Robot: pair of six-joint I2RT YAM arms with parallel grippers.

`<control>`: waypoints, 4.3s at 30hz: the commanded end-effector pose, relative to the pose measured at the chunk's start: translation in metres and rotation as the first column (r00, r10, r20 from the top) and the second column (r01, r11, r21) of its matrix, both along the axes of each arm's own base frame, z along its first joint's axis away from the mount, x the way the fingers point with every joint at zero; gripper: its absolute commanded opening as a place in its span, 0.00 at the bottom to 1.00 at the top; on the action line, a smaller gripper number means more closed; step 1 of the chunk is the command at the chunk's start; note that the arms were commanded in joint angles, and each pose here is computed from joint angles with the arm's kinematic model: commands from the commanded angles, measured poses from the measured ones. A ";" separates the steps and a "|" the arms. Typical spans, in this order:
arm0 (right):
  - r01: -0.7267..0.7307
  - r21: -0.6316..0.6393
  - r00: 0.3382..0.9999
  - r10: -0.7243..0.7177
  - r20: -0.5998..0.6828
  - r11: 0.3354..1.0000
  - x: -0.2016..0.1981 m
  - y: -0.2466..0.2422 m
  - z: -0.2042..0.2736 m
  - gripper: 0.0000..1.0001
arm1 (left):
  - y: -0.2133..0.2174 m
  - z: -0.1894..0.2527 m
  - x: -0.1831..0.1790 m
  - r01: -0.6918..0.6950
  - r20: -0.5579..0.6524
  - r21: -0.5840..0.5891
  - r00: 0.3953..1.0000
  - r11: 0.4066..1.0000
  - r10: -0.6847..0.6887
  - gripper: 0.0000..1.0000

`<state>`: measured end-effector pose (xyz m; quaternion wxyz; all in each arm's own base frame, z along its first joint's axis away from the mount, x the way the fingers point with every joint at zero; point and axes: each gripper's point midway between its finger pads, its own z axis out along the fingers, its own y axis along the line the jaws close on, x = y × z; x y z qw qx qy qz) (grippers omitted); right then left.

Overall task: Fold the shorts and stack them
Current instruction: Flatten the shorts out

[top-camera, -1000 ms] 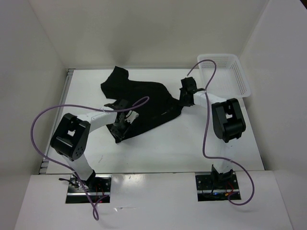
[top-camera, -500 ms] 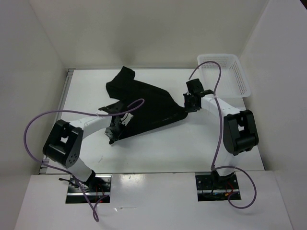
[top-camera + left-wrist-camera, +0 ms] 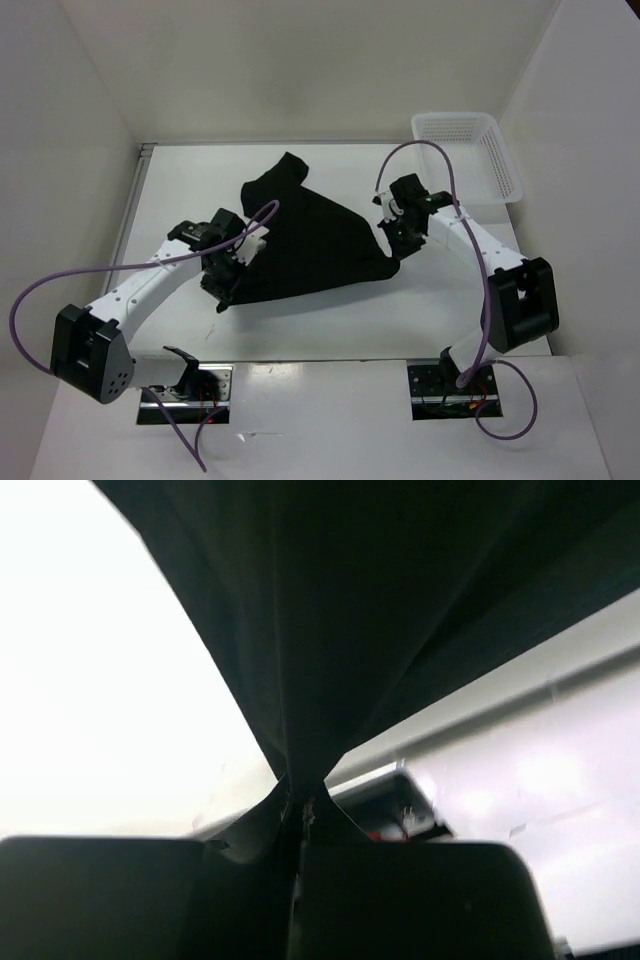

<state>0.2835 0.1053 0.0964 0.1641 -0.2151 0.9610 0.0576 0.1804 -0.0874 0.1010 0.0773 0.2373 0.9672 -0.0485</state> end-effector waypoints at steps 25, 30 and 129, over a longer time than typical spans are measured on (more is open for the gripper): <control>0.056 0.308 0.884 -0.191 0.426 0.950 0.147 0.111 0.058 0.38 | 0.027 0.027 0.289 -0.227 0.371 -0.254 0.875 0.940 0.312 0.75; 0.175 0.295 0.884 -0.282 0.374 0.939 0.168 0.091 0.019 0.38 | 0.024 0.000 0.330 -0.218 0.326 -0.304 0.891 0.927 0.316 0.76; 0.112 0.363 0.967 -0.186 0.176 0.925 0.202 0.099 -0.042 0.72 | 0.020 -0.058 0.334 -0.258 0.190 -0.240 0.933 0.936 0.305 0.89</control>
